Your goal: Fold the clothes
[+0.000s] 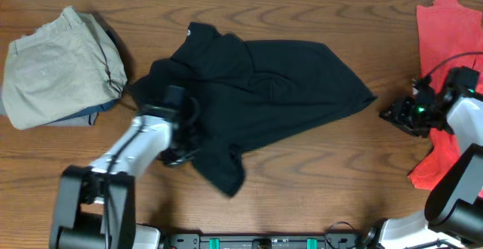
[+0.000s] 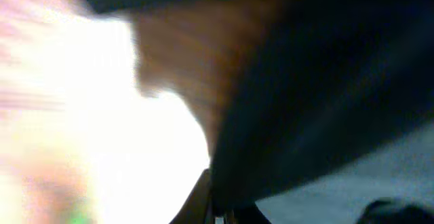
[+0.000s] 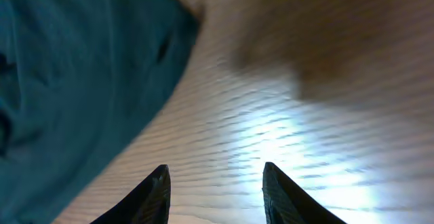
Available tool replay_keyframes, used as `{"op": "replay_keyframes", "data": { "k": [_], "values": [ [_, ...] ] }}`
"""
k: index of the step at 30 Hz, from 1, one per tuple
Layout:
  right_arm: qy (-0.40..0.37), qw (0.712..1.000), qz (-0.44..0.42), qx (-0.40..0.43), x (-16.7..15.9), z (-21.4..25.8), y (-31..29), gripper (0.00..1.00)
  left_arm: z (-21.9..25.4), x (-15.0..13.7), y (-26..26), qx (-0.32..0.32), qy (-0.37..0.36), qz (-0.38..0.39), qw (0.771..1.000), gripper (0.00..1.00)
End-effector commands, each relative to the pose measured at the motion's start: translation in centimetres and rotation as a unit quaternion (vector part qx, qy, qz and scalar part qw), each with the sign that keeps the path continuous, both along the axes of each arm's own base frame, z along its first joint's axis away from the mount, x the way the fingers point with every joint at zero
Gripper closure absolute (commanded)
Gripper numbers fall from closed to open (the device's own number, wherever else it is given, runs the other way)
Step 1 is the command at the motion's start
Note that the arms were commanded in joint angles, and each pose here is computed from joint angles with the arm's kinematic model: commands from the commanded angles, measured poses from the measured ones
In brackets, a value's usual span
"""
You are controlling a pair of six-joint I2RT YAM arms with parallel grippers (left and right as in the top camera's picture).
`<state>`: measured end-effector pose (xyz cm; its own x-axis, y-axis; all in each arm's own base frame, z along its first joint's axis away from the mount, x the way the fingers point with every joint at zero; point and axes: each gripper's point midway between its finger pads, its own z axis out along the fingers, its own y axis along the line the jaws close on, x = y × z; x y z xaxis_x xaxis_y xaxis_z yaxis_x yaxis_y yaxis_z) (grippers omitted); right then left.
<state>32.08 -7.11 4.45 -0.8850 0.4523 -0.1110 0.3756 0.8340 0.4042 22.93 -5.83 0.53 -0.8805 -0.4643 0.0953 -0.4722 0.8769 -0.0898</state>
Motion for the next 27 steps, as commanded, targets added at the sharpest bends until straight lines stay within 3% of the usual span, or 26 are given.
{"op": "replay_keyframes", "data": {
  "k": [1,4,9,18,22,27],
  "values": [
    [0.015,1.000,0.014,0.013,0.4,-0.8,1.8,0.57,1.0,0.4,3.8,0.030,-0.014,0.029,0.999,0.94],
    [0.020,0.999,0.028,0.015,0.6,-1.4,3.1,0.56,1.3,0.2,4.8,0.018,-0.009,0.061,0.998,0.94],
    [0.015,1.000,0.021,0.013,1.4,-2.2,4.2,0.53,1.4,-0.2,3.8,-0.018,0.001,0.066,0.998,0.69],
    [0.036,0.999,0.004,-0.022,0.9,-3.9,4.9,0.56,1.7,-1.9,2.5,-0.038,0.037,0.055,0.997,0.66],
    [0.003,1.000,0.004,-0.027,2.1,-4.4,5.3,0.57,1.7,-2.5,2.5,-0.037,0.049,0.055,0.997,0.51],
    [-0.020,0.999,-0.002,-0.029,2.7,-5.3,6.2,0.58,1.7,-2.6,2.5,-0.037,0.050,0.055,0.997,0.50]
  ]
}}
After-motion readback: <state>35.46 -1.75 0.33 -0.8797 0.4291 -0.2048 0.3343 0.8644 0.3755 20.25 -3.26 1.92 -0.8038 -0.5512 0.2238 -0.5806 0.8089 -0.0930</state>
